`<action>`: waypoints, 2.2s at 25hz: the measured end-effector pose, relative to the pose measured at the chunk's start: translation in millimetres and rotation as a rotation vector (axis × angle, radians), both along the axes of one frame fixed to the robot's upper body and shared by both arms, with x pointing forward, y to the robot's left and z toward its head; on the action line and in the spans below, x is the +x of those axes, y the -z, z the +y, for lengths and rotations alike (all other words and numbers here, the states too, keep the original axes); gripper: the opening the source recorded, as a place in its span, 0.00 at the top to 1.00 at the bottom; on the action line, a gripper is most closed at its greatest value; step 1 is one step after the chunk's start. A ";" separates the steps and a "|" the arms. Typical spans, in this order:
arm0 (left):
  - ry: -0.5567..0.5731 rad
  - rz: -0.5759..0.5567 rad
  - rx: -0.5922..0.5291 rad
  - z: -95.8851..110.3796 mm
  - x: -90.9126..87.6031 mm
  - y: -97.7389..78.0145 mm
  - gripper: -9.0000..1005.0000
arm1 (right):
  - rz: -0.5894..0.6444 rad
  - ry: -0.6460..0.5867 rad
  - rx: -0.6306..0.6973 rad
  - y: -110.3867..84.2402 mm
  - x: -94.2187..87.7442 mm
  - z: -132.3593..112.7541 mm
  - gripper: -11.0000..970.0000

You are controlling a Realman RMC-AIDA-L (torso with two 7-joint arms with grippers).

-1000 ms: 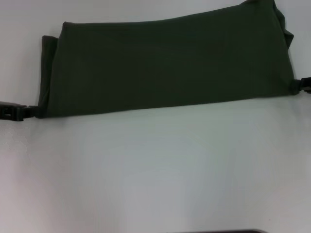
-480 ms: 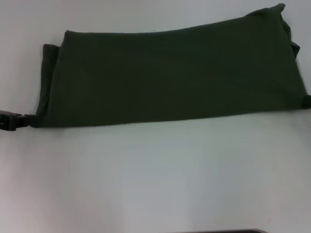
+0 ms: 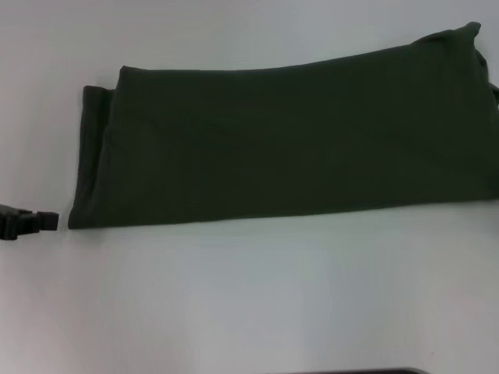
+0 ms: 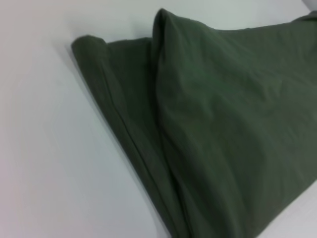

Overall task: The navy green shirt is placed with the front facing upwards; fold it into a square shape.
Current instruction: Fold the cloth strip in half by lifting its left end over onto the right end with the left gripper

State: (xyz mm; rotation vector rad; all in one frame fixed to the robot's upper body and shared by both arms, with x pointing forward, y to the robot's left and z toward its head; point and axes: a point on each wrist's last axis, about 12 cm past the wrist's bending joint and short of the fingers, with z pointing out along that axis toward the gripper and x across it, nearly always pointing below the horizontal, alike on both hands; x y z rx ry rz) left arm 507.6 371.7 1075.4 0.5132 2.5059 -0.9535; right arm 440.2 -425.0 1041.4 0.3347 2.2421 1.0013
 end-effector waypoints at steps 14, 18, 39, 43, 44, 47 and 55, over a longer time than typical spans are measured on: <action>0.039 0.021 -0.008 -9.0 1.8 -1.6 0.88 | -0.021 0.005 0.012 2.4 -11.3 0.0 0.98; 0.035 0.040 0.004 -14.4 6.9 -0.7 0.87 | -0.022 0.005 0.013 1.9 -9.2 0.6 0.98; 0.016 0.115 0.015 -23.0 18.4 1.2 0.19 | -0.024 0.015 0.010 -0.4 -8.8 -3.6 0.98; 0.026 0.123 0.009 -25.8 19.5 0.9 0.17 | -0.024 0.015 0.010 -0.5 -8.8 -3.8 0.98; 0.028 0.122 0.008 -26.4 20.1 0.4 0.17 | -0.023 0.015 0.010 -0.5 -8.8 -3.8 0.98; 0.035 0.119 0.006 -29.2 21.8 -0.2 0.18 | -0.023 0.016 0.011 -0.5 -8.8 -3.7 0.98; 0.063 0.127 0.019 -36.4 22.5 2.4 0.18 | -0.023 0.016 0.009 -0.7 -8.7 -4.2 0.98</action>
